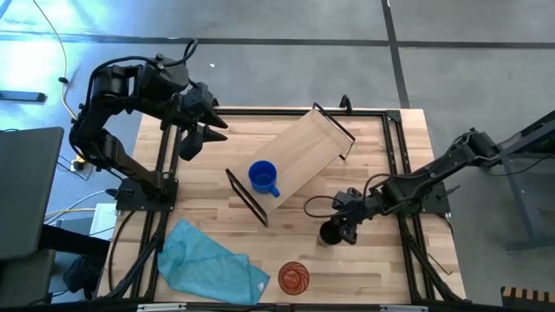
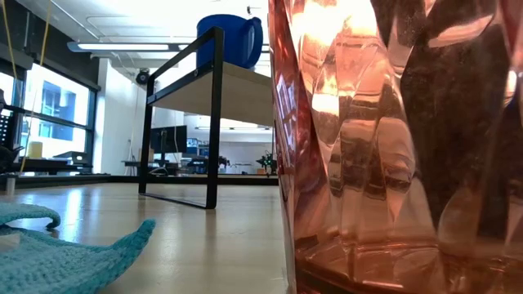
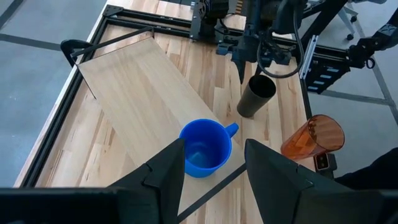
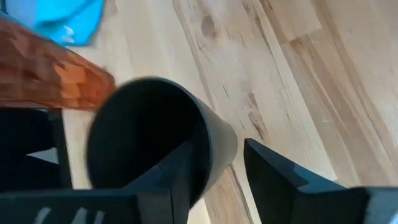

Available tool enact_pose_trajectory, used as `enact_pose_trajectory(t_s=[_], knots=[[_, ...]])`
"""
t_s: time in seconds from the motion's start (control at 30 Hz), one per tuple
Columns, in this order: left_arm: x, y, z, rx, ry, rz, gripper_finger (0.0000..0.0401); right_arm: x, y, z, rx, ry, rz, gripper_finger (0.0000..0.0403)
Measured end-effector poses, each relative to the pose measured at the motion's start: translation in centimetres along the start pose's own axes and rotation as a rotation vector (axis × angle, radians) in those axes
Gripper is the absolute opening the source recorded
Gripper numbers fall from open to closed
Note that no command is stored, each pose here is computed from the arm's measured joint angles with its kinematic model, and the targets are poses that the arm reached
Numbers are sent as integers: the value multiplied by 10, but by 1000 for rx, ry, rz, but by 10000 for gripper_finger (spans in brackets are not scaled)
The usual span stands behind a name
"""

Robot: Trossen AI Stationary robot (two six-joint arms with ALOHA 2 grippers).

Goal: Stack small to large cups/mugs on shelf
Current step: Put the black cup on the shelf

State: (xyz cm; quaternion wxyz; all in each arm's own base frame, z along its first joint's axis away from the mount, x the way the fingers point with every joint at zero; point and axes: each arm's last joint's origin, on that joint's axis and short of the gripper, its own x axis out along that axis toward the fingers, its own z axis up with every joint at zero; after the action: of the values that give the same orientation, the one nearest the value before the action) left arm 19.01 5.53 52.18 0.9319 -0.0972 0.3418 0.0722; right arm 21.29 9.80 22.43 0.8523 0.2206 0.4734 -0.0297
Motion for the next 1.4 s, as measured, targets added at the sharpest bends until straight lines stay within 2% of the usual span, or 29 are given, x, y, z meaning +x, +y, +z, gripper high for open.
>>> enact_pose_trajectory(t_s=[0.2, 0.27, 0.43, 0.73, 0.87, 1.1, 1.4], knots=[[0, 0, 0, -3, 0, 0, 156, 6, 1, 1, 11, -9, -8, 118], [0, 0, 0, -3, 0, 0, 156, 6, 0, 2, 24, -11, -16, 97], [0, 0, 0, -3, 0, 0, 156, 6, -2, 3, 39, -6, -14, 12], [0, 0, -1, -4, 9, 0, 156, -3, 2, 12, 81, -16, -33, 5], [0, 0, -2, -5, 17, 1, 156, -22, 9, 24, 58, -20, -92, 2], [0, 0, -3, -6, 26, 1, 156, -72, 13, 55, 101, -27, -174, 1], [0, 0, -4, -8, 43, 1, 157, -137, 2, 97, 144, -128, -219, 0]])
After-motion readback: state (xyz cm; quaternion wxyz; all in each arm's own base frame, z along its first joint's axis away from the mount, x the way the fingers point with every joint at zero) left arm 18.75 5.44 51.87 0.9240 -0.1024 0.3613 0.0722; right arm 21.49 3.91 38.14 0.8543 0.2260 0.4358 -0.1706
